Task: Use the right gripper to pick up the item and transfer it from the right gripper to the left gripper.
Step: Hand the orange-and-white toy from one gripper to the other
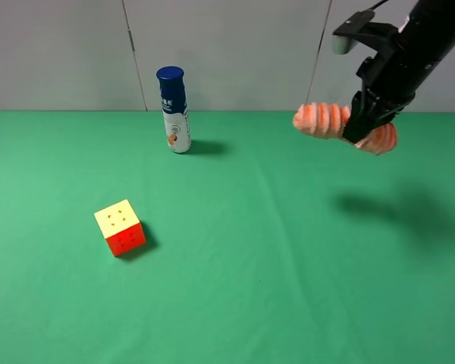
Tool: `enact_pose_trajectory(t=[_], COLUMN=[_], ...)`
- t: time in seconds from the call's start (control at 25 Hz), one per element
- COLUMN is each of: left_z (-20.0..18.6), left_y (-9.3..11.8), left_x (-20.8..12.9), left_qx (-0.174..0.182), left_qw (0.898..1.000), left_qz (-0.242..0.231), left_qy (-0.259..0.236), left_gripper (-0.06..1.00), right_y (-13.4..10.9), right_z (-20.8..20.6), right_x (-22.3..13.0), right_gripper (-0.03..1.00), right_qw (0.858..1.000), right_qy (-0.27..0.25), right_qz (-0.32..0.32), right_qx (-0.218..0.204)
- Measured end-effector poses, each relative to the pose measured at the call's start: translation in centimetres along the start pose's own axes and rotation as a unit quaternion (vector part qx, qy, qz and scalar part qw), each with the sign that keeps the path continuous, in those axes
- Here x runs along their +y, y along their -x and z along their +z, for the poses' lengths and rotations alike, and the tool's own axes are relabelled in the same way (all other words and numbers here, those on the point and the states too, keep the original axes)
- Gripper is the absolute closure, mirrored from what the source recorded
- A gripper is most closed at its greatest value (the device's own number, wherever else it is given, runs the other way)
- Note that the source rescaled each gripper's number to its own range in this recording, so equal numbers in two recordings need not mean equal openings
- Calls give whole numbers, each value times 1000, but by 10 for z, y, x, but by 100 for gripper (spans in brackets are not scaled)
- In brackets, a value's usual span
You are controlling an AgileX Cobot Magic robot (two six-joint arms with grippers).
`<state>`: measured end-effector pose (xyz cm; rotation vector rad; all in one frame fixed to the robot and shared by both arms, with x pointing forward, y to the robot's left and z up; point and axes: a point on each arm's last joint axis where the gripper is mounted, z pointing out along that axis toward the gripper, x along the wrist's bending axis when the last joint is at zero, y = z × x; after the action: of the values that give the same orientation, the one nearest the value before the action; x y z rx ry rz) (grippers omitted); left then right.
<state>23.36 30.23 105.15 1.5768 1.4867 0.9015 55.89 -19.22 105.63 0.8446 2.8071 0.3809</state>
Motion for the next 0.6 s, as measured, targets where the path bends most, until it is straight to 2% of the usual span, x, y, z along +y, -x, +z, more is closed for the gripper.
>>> enact_pose_trajectory(t=[0.44, 0.6], left_z=[0, 0], left_y=[0, 0], left_x=[0, 0], left_qx=[0, 0], left_qw=[1000, 1000], left_qz=[0, 0], left_qy=[0, 0], left_gripper=[11, 11], right_y=[-135, -165], right_z=[-14, -16], right_x=[54, 61], right_gripper=[92, 92], right_qw=[994, 992], right_qy=[6, 17], right_qz=[-96, -115], right_qx=[44, 54])
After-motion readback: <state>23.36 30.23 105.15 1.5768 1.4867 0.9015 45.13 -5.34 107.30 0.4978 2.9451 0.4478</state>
